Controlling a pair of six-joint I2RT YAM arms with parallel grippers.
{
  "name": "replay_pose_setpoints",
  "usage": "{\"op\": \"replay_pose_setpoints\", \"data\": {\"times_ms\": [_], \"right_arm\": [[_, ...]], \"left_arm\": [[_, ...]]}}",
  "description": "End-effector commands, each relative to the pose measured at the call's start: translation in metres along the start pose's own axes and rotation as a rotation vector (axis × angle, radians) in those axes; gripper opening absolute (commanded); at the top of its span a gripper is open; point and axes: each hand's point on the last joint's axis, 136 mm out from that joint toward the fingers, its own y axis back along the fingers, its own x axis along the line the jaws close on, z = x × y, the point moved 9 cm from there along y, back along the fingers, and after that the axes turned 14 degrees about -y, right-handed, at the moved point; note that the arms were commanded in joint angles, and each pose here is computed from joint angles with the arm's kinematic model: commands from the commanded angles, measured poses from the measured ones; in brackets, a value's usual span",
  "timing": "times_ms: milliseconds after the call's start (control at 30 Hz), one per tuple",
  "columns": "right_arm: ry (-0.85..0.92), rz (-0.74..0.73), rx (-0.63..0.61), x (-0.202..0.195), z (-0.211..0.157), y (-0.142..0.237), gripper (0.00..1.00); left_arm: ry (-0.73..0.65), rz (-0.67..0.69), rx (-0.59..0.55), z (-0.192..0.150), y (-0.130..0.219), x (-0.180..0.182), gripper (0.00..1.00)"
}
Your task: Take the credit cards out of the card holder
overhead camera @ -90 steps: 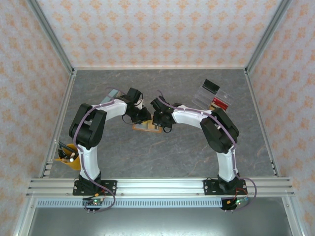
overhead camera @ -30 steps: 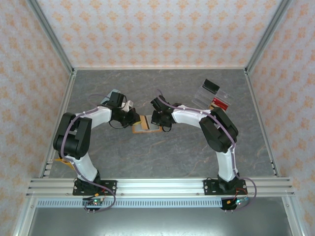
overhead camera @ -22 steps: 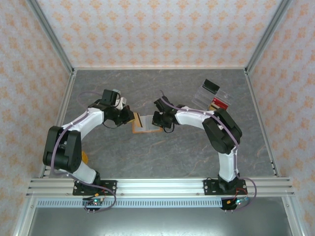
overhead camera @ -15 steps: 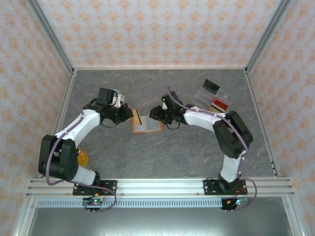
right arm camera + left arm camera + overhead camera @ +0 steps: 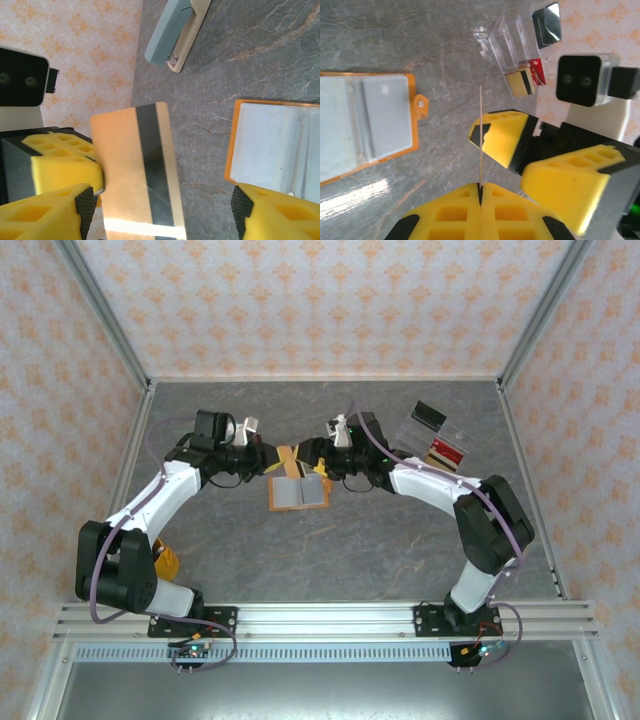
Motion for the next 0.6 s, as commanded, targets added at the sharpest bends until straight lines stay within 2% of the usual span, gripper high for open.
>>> {"op": "replay_pose_setpoints", "data": {"times_ms": [0, 233, 367, 567], "right_arm": [[0.013, 0.068, 0.002, 0.023, 0.006, 0.007, 0.72], [0.045, 0.203, 0.028, 0.045, 0.002, 0.016, 0.61], [0.041, 0.241, 0.047, 0.051, 0.0, 0.019, 0.52], [0.04, 0.256, 0.028, 0.052, -0.001, 0.022, 0.32]], "left_arm": [[-0.039, -0.088, -0.039, 0.013, 0.011, -0.022, 0.0], [0.029, -0.083, -0.03, 0.016, 0.01, -0.022, 0.0], [0.012, -0.075, -0.016, 0.014, 0.015, -0.027, 0.0], [-0.002, -0.063, 0.004, 0.011, 0.02, -0.03, 0.0]]}}
